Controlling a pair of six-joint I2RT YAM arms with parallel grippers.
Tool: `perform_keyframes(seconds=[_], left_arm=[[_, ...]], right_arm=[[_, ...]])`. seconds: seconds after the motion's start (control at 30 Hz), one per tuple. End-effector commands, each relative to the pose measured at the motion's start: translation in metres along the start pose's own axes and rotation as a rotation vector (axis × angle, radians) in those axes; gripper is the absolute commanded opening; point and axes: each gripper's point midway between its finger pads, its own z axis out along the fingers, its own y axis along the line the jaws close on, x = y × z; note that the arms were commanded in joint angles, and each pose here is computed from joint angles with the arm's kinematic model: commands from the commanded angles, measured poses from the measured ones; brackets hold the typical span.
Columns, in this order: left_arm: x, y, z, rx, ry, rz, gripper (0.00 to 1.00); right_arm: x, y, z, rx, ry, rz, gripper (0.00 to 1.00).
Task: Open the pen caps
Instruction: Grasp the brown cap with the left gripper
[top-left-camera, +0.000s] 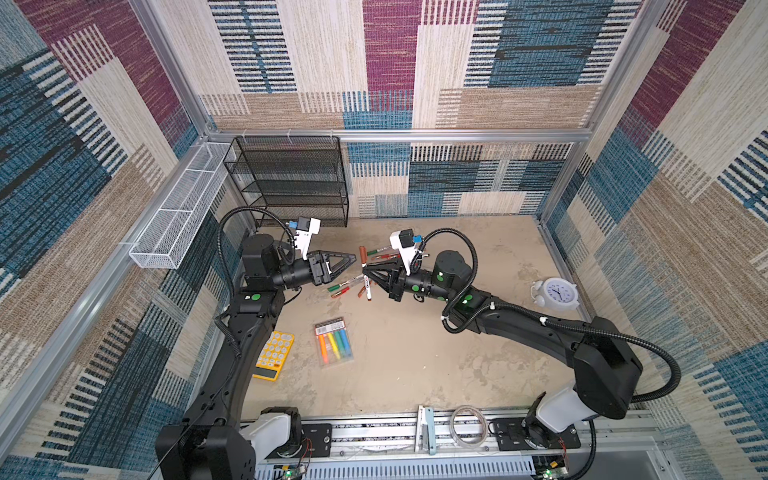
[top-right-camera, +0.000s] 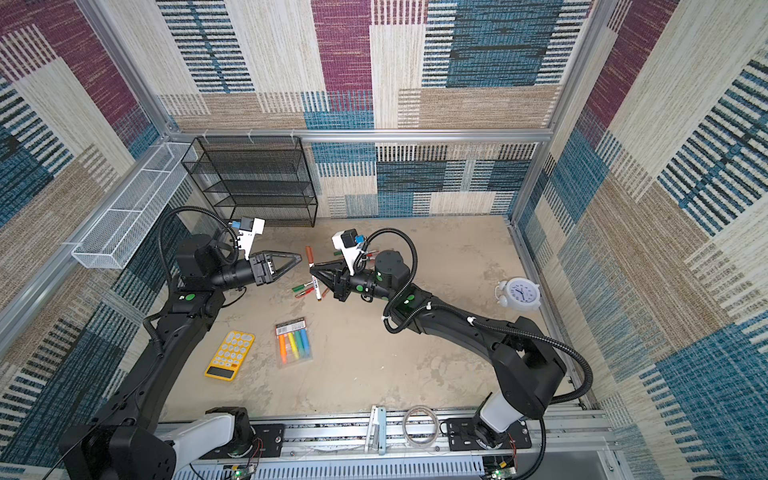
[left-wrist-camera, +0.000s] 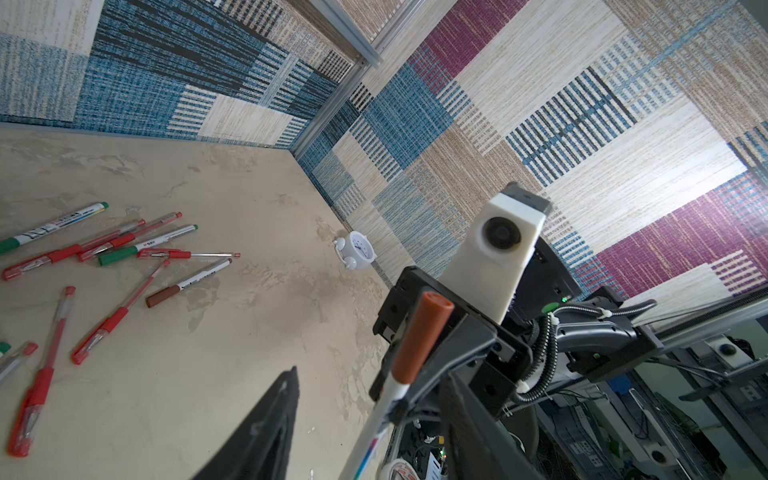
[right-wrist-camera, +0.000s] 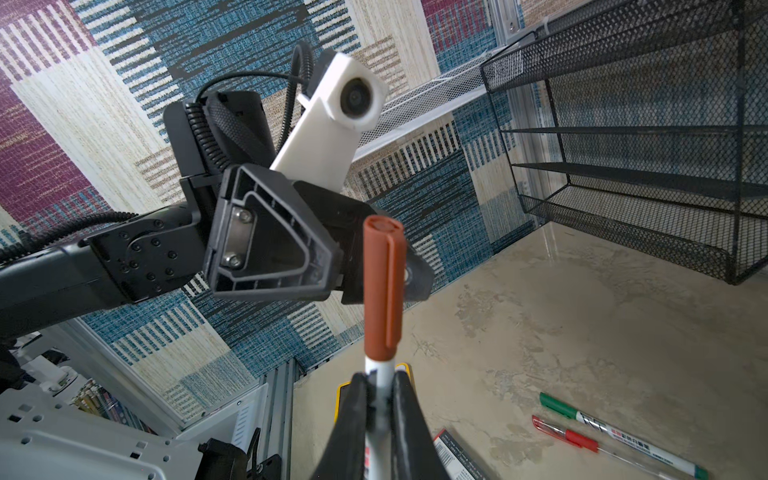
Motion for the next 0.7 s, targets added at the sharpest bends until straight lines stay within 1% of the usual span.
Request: perform_keyframes(seconds=[0.0, 0.07, 0.17, 0.33, 0.37, 0.47, 0.53, 0.57, 0.67], left_arm=[[-0.003, -0.011, 0.0, 0.044, 0.009, 0.062, 0.58], [-0.005, -0.011, 0.002, 0.048, 0.012, 0.069, 0.58], [-0.005, -0.01, 0.007, 0.052, 0.02, 0.069, 0.53], [-0.005, -0.003, 0.011, 0.037, 0.02, 0.052, 0.37], [-0.005, -0.002, 0.011, 0.036, 0.021, 0.051, 0.32], [-0.005, -0.002, 0.011, 0.031, 0.02, 0.051, 0.12], [-0.004, -0.002, 0.01, 0.025, 0.023, 0.051, 0.03], [-0.003, 0.0, 0.01, 0.02, 0.022, 0.051, 0.0], [-0.001, 0.002, 0.01, 0.013, 0.021, 0.05, 0.0]], right_arm=[[-0.001, -0.001, 0.004, -0.005, -0.007, 0.023, 0.08], [0.002, 0.002, 0.006, -0.031, -0.005, 0.037, 0.08], [0.007, -0.001, 0.011, -0.029, 0.012, 0.043, 0.08], [0.009, 0.006, 0.016, -0.058, 0.02, 0.039, 0.08], [0.012, 0.006, 0.018, -0.061, 0.027, 0.04, 0.08], [0.013, 0.002, 0.021, -0.048, 0.035, 0.053, 0.08], [0.012, 0.005, 0.02, -0.059, 0.029, 0.051, 0.09], [0.012, 0.006, 0.02, -0.061, 0.028, 0.046, 0.09], [0.013, 0.004, 0.019, -0.047, 0.034, 0.038, 0.11]])
